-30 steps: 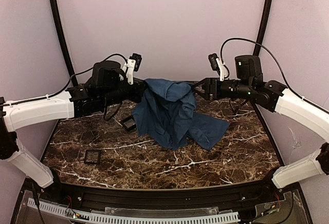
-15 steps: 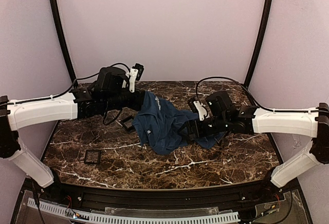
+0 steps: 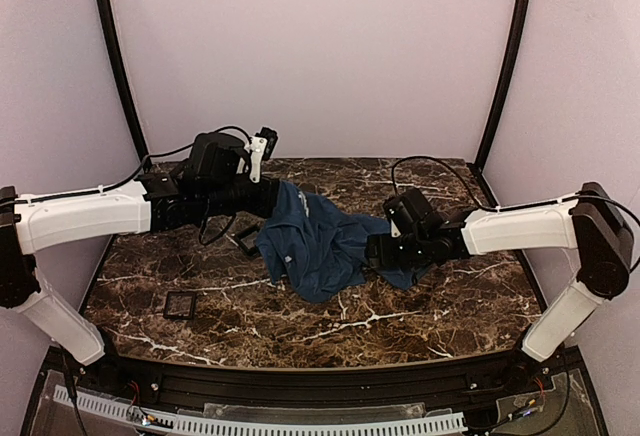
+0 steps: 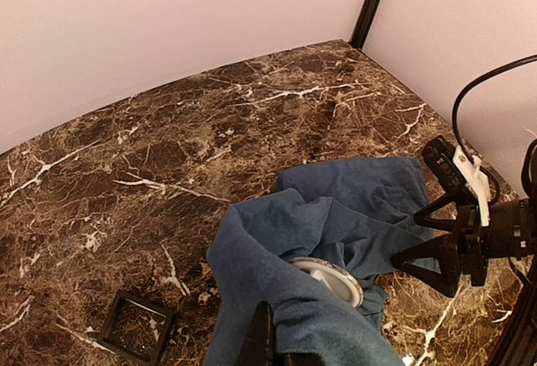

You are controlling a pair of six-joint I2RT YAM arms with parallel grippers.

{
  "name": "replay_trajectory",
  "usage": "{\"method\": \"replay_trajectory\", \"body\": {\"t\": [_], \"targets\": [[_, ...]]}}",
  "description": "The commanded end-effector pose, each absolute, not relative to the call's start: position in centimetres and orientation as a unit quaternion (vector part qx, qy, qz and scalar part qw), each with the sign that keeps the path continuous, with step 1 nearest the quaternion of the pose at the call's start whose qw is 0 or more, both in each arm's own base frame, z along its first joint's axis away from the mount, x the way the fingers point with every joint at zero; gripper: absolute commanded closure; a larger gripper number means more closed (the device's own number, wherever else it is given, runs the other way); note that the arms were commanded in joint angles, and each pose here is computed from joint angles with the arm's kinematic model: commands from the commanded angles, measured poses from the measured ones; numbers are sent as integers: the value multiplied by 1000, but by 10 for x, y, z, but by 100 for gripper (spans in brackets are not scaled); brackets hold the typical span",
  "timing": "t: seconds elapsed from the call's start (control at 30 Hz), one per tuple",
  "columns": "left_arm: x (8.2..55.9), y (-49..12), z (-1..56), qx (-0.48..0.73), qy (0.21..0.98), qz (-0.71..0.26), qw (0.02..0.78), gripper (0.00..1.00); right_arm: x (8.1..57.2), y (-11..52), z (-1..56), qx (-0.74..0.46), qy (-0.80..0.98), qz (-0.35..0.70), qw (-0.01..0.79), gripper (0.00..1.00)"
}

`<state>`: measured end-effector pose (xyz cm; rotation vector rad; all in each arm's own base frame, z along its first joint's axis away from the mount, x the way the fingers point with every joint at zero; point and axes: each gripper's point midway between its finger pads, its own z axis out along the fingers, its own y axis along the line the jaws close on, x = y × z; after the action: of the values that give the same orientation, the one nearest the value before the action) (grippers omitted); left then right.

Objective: Remove the brooch from the garment

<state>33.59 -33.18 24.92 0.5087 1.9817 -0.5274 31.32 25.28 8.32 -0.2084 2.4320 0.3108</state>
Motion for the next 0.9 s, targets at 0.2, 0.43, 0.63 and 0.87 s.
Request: {"method": "replay_trajectory", "body": {"t": [0.2, 0.43, 0.63, 0.87], "targets": [[334, -318, 259, 210, 814, -207, 500, 99, 344, 249, 58, -71, 936, 120, 322, 66], [346, -312, 285, 217, 800, -200, 523, 99, 377, 200, 115, -15, 916, 90, 392, 100], [345, -311, 361, 271, 740, -194, 585, 99, 392, 119, 207, 55, 870, 44, 487, 100], [276, -332, 375, 383, 661, -321, 560, 99, 360, 41, 263, 124, 828, -17, 547, 100]]}}
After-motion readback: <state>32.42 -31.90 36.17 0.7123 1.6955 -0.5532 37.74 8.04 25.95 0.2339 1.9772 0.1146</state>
